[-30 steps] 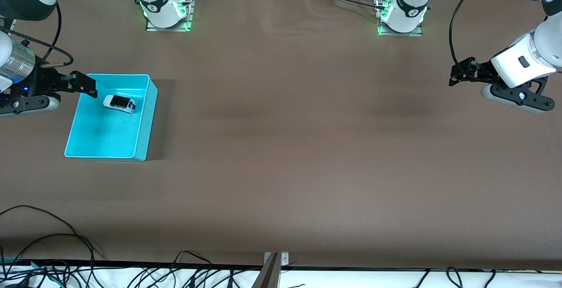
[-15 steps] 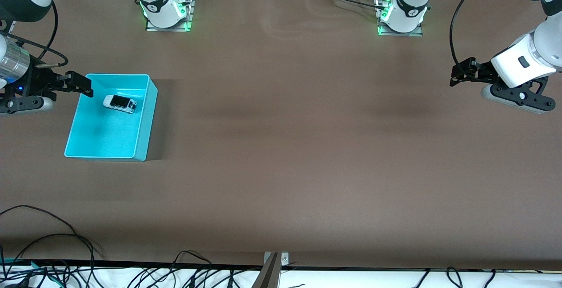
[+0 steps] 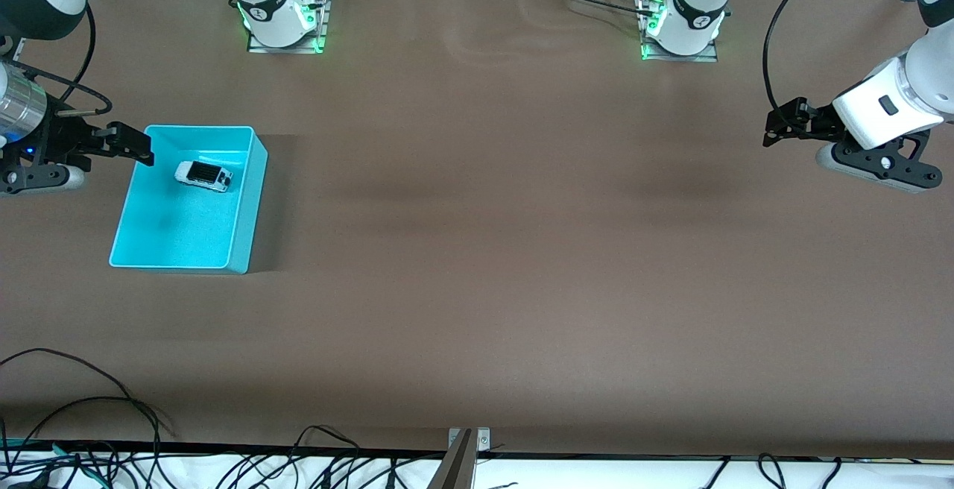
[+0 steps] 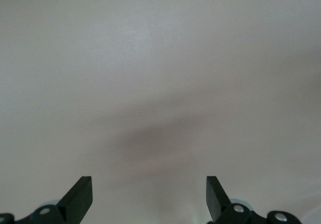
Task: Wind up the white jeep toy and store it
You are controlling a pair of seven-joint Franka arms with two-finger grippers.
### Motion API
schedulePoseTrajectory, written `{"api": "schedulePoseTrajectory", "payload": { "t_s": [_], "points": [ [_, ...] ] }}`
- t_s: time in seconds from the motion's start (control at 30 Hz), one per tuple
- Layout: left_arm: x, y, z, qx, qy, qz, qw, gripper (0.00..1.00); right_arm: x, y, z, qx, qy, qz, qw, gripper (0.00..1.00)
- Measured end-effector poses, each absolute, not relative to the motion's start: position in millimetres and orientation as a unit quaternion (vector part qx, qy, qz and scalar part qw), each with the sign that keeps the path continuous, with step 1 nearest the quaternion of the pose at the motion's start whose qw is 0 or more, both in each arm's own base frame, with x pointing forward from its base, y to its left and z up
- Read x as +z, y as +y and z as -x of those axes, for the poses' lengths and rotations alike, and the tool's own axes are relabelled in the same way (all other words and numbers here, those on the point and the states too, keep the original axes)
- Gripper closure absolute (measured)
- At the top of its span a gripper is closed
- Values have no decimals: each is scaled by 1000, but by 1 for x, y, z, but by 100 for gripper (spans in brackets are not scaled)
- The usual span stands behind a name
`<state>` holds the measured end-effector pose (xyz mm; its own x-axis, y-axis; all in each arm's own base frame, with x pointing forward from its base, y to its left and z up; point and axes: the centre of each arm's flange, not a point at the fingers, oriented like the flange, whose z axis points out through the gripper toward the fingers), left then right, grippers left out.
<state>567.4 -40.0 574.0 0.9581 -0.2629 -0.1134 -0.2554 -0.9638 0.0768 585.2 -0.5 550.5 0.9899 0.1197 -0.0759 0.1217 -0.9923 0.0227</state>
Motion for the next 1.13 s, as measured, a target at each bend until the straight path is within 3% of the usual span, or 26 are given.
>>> {"api": "schedulePoseTrajectory", "payload": {
  "t_s": [1.13],
  "points": [
    [574, -47, -567, -63, -140, -988, 12, 0, 543, -1, -588, -44, 60, -997, 13, 0]
  ]
}}
